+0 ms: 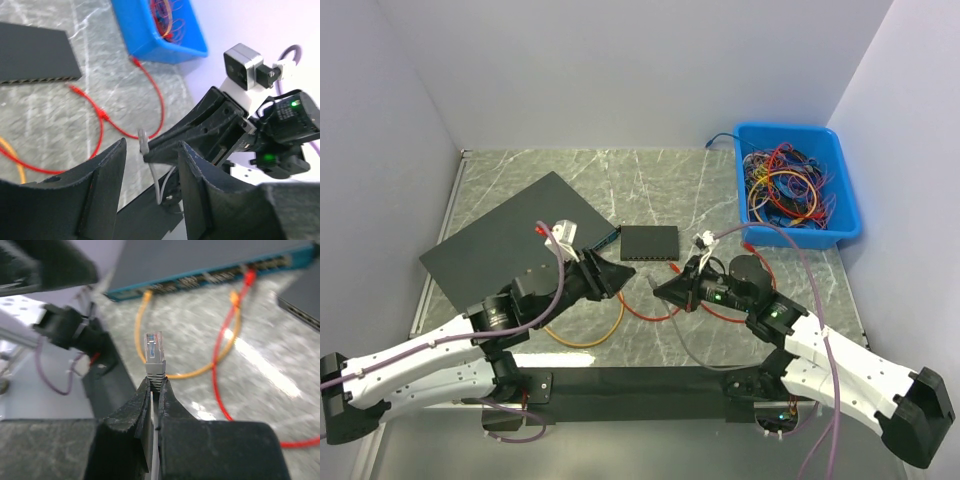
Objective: Insert the plug into the switch port
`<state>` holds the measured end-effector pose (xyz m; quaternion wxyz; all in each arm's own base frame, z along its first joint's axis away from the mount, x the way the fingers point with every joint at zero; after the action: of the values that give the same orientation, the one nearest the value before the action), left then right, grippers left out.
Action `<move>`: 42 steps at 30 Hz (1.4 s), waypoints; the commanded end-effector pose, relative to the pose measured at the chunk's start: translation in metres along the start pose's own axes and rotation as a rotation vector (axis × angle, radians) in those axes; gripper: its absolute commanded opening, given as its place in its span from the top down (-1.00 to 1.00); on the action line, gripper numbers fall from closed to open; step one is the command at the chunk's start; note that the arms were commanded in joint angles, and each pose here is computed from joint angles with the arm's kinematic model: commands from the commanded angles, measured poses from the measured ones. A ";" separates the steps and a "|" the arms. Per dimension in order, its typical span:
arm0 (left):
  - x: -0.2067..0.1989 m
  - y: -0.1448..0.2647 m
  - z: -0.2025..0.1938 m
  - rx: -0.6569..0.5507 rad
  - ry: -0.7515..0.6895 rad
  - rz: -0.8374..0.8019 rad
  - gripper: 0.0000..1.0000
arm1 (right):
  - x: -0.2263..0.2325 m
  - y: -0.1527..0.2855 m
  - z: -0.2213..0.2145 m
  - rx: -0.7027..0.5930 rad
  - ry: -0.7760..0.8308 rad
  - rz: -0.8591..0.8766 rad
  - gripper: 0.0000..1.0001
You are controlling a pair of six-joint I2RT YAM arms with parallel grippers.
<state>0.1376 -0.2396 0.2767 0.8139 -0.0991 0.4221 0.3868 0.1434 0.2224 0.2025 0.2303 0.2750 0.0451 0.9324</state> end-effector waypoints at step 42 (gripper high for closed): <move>-0.011 -0.023 -0.022 0.077 0.002 -0.110 0.65 | 0.046 0.001 0.042 -0.243 0.037 0.136 1.00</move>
<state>0.1392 -0.2702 0.2688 0.8317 -0.0979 0.4331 0.3334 0.1234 0.2375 0.2308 0.1887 0.2555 -0.0272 0.9478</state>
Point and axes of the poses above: each gripper's point midway between its finger pads, its own y axis back along the fingers, its own x axis along the line the jaws close on, z = x × y, the point moved 5 cm from there along y, back along the fingers, and after that the axes turned 2 degrees about y, right-handed, at the moved point
